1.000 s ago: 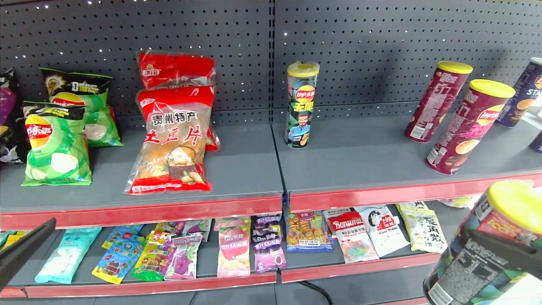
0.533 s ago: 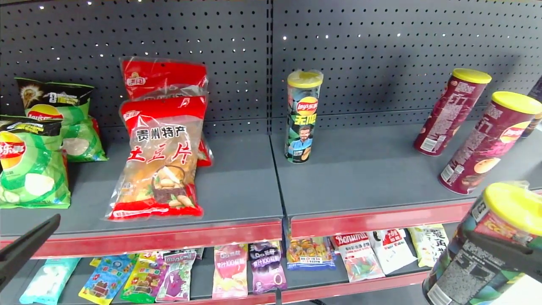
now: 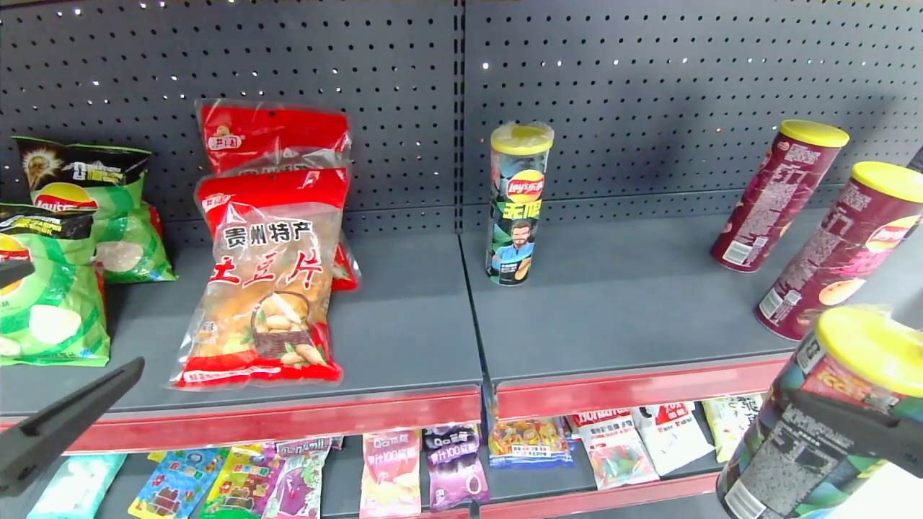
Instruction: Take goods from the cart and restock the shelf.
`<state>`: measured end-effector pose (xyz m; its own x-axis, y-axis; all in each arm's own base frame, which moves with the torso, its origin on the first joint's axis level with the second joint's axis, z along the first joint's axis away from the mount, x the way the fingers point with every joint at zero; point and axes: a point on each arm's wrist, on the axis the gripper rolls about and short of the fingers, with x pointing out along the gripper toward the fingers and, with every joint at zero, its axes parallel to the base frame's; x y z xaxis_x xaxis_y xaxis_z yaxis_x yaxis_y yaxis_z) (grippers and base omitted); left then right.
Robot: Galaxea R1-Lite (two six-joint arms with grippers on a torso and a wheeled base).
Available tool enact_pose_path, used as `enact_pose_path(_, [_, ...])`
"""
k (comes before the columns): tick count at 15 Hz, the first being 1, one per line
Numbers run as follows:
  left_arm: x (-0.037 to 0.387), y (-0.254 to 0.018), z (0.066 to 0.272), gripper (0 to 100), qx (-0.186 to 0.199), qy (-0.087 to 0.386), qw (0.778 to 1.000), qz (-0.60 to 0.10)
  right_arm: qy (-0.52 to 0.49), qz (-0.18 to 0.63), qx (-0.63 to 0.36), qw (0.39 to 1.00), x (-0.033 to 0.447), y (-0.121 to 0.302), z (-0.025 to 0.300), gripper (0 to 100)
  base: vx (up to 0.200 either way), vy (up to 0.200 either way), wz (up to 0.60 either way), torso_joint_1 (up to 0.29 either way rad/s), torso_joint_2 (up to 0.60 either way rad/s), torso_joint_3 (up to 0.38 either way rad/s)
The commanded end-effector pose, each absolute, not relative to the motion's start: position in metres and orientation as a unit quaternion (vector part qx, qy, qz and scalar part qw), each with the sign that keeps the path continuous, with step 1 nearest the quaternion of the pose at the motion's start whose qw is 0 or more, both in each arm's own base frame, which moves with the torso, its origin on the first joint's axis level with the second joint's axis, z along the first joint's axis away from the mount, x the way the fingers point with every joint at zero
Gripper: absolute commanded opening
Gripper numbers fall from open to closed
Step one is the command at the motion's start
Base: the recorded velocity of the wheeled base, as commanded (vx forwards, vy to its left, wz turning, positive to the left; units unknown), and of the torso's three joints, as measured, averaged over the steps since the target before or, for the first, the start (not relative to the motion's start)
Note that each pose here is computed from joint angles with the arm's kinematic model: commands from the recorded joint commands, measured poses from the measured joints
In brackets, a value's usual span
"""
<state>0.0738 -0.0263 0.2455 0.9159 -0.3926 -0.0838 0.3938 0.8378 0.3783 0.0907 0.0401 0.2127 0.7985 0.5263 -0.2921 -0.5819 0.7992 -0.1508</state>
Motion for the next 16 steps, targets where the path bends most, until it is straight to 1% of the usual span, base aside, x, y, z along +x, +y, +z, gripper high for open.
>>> enact_pose_path(1, [0.132,-0.052,0.265,100,0.163,0.032,0.947,-0.275,0.117,0.297,-0.117,0.941,0.092,0.041,0.214,0,0.000,0.000,0.00,0.000,0.00,0.000])
enact_pose_path(2, [0.142,-0.058,0.268,100,0.156,0.031,0.946,-0.282,0.119,0.297,-0.117,0.940,0.092,0.041,0.214,0,0.000,0.000,0.00,0.000,0.00,0.000])
enact_pose_path(3, [0.183,-0.083,0.271,100,0.149,0.013,0.941,-0.303,0.113,0.297,-0.116,0.941,0.093,0.041,0.218,0,0.000,0.000,0.00,0.000,0.00,0.000])
enact_pose_path(4, [0.210,-0.096,0.270,100,0.147,-0.001,0.940,-0.306,0.103,0.297,-0.111,0.943,0.095,0.042,0.225,0,0.000,0.000,0.00,0.000,0.00,0.000])
enact_pose_path(5, [0.216,-0.099,0.269,100,0.146,-0.005,0.940,-0.310,0.101,0.296,-0.109,0.943,0.095,0.042,0.227,0,0.000,0.000,0.00,0.000,0.00,0.000])
enact_pose_path(6, [0.241,-0.128,0.264,100,0.110,0.002,0.917,-0.384,0.099,0.297,-0.102,0.944,0.099,0.044,0.233,0,0.000,0.000,0.00,0.000,0.00,0.000])
enact_pose_path(7, [0.253,-0.140,0.266,100,0.089,0.006,0.904,-0.417,0.099,0.297,-0.103,0.944,0.100,0.044,0.233,0,0.000,0.000,0.00,0.000,0.00,0.000])
enact_pose_path(9, [0.278,-0.162,0.259,100,0.091,0.010,0.896,-0.435,0.095,0.294,-0.103,0.945,0.099,0.043,0.235,0,0.000,0.000,0.00,0.000,0.00,0.000])
enact_pose_path(11, [0.299,-0.177,0.250,100,0.089,0.016,0.883,-0.460,0.093,0.291,-0.103,0.947,0.097,0.042,0.235,0,0.000,0.000,0.00,0.000,0.00,0.000])
enact_pose_path(12, [0.309,-0.183,0.249,100,0.088,0.013,0.880,-0.467,0.093,0.290,-0.103,0.947,0.097,0.042,0.235,0,0.000,0.000,0.00,0.000,0.00,0.000])
enact_pose_path(16, [0.331,-0.194,0.247,100,0.088,0.005,0.882,-0.462,0.094,0.289,-0.103,0.947,0.099,0.043,0.235,0,0.000,0.000,0.00,0.000,0.00,0.000])
